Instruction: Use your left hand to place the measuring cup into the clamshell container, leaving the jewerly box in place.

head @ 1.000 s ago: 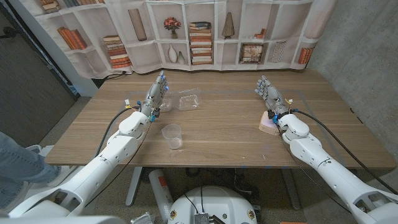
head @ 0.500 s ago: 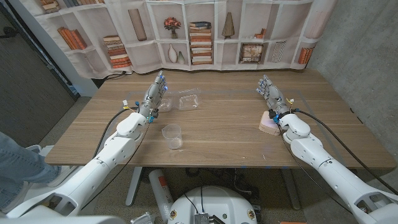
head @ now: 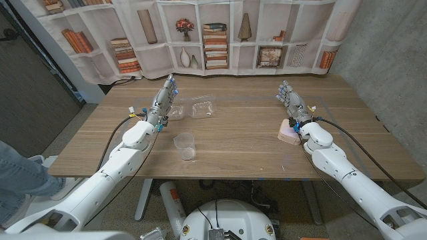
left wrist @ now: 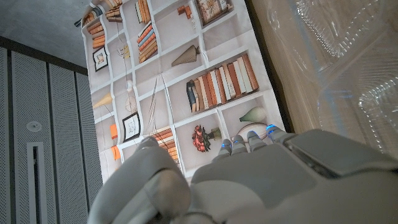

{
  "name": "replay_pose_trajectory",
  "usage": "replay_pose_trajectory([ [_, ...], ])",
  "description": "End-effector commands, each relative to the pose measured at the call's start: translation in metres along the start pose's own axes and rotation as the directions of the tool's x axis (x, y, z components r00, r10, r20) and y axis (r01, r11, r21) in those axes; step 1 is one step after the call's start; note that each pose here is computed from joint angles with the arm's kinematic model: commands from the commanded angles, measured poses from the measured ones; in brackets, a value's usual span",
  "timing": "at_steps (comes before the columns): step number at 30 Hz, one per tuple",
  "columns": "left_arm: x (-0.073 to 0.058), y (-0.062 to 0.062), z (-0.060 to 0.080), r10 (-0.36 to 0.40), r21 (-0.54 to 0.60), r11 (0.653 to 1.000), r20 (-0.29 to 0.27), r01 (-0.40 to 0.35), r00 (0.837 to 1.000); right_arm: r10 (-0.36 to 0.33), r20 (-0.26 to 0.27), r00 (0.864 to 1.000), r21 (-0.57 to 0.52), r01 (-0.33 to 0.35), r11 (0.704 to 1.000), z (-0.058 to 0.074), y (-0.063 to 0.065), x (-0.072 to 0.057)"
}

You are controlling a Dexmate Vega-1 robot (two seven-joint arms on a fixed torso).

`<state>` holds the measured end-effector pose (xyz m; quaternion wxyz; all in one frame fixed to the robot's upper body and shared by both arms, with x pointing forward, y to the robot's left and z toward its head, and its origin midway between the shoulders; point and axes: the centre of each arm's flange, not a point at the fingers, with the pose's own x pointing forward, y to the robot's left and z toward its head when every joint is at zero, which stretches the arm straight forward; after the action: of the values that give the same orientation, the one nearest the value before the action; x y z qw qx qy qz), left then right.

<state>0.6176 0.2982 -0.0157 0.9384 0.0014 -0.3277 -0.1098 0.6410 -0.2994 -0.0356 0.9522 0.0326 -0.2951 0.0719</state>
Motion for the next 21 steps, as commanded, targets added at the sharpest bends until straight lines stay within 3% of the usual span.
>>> replay_pose_trajectory([
  [1,-0.008,0.006,0.002,-0.015,0.018,1.0,0.019,0.015,1.0,-0.01,-0.002,1.0,-0.013,0.01,1.0,0.002,0.004,0.0],
  [21,-0.033,0.012,0.009,-0.019,0.075,0.997,0.037,0.016,0.999,-0.029,-0.001,1.0,-0.019,0.029,0.999,0.004,0.006,0.002],
])
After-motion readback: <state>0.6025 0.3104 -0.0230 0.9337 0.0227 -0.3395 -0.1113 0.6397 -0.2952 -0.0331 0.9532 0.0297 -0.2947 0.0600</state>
